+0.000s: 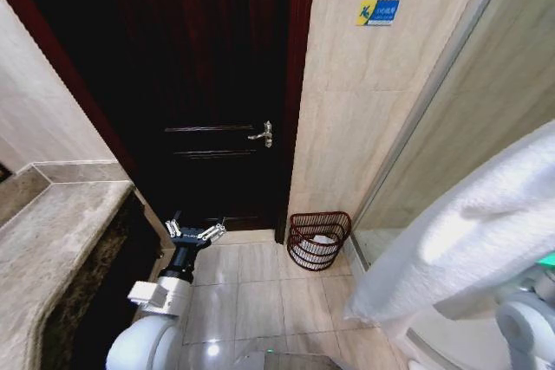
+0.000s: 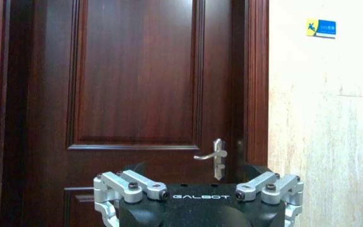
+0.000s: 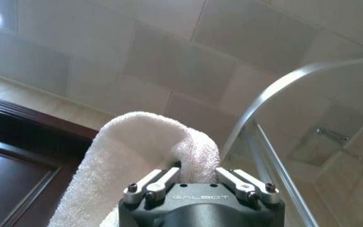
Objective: Discard the used towel into the hamper.
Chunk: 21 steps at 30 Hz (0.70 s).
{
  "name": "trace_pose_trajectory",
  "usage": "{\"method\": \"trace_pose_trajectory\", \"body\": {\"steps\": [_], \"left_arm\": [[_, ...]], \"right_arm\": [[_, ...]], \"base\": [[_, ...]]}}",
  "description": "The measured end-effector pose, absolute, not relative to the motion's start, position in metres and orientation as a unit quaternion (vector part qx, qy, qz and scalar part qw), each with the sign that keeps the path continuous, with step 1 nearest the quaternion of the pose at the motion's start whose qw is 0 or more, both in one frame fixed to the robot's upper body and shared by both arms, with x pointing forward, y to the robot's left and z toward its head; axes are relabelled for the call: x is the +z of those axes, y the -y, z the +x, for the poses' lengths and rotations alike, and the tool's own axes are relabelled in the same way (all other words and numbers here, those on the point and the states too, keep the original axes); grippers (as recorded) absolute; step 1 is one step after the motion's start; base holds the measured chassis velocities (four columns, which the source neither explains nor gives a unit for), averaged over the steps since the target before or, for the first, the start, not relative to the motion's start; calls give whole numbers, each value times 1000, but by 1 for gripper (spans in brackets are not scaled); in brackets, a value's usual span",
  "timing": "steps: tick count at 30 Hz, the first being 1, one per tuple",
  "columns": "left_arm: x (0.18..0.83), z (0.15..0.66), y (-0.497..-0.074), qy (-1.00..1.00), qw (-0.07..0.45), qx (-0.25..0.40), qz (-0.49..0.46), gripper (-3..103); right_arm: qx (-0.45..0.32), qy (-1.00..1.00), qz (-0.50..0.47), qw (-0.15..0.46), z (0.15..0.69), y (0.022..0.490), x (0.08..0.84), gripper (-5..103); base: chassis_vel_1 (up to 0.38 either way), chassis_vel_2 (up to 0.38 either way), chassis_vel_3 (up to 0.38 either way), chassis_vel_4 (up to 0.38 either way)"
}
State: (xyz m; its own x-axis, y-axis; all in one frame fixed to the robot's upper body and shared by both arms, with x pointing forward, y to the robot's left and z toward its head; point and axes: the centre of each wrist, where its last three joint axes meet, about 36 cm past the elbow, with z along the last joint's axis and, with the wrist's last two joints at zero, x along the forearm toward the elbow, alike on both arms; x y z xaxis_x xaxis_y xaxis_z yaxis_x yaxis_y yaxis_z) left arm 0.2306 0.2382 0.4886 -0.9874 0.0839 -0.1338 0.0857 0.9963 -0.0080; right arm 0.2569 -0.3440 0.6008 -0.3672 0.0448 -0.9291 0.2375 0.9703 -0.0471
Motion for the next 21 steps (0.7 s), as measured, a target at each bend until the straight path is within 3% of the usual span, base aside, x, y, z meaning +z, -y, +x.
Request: {"method": "trace_pose_trajectory", "body": {"steps": [21], "left_arm": [[489, 231, -238, -997, 67, -7, 43, 100]], "right_arm": [[-85, -816, 72, 567, 261, 342, 604, 11]], "base": [[38, 47, -46, -46]]}}
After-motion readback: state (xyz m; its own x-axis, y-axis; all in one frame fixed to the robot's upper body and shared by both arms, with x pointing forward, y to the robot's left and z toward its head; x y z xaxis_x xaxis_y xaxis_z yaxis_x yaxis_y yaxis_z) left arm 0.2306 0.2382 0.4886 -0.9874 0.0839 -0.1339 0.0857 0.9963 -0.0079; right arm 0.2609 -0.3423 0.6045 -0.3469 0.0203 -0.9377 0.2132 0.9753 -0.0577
